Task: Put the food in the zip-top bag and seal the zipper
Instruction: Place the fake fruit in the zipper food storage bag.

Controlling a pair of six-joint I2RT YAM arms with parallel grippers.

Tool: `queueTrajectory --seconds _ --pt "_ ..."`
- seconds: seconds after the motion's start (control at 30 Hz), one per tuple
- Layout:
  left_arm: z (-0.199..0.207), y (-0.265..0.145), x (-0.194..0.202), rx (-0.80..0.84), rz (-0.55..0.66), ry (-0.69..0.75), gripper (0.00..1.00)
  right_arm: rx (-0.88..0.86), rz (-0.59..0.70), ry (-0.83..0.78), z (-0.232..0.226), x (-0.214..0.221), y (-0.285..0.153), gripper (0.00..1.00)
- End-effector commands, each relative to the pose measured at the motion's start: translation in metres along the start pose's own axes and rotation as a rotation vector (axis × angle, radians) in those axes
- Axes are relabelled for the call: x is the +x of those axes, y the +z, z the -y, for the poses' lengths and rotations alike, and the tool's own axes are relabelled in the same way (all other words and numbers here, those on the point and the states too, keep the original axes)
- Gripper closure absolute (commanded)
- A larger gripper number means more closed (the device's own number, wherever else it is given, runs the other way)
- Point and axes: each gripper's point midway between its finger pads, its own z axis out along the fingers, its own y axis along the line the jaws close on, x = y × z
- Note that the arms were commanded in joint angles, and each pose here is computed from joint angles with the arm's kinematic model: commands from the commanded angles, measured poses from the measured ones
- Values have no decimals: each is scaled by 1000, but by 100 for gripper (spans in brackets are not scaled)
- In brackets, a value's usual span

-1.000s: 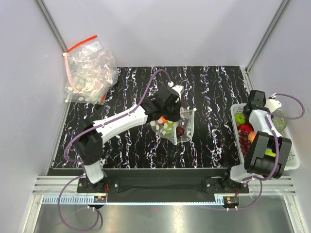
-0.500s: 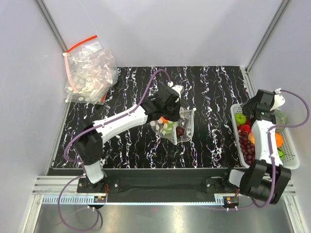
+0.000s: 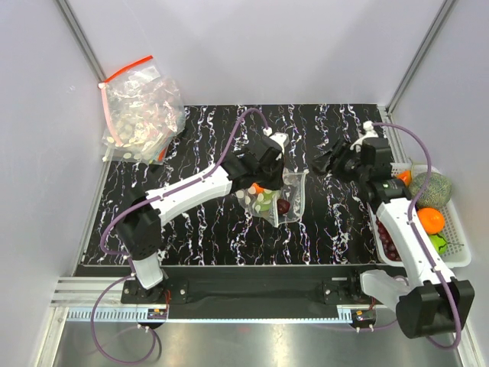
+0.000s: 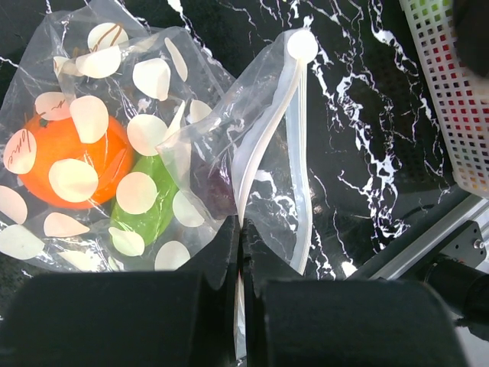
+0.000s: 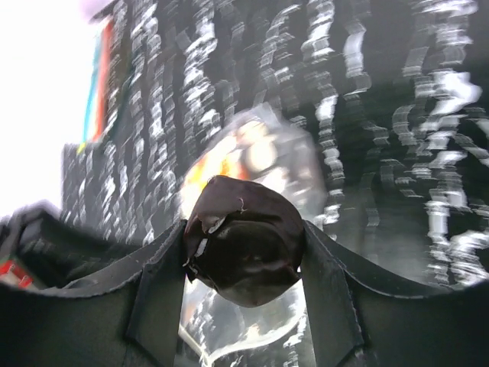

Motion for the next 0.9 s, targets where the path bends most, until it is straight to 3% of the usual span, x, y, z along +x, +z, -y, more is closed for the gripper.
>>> queueTrajectory --seconds 0.0,0.2,0.5,0.77,0.8,0.83,0.87 --pt "13 -21 -41 12 111 -17 100 -140 -33 -39 -38 17 2 44" --pt "3 -28 -48 -23 119 -31 100 -203 -94 -64 -66 60 13 44" --pt "-4 -34 -55 -19 127 -61 100 -196 -149 -84 -68 103 21 44" --pt "2 -41 -60 25 134 -60 100 -176 -122 -68 -59 108 31 42" --pt "2 -42 -60 27 135 -62 100 -183 -128 -72 -61 110 35 39" --pt "3 -42 -62 29 139 -63 100 -179 -124 -72 -63 109 38 9" --pt "3 -43 -63 31 143 -62 100 -183 -118 -80 -69 106 39 1"
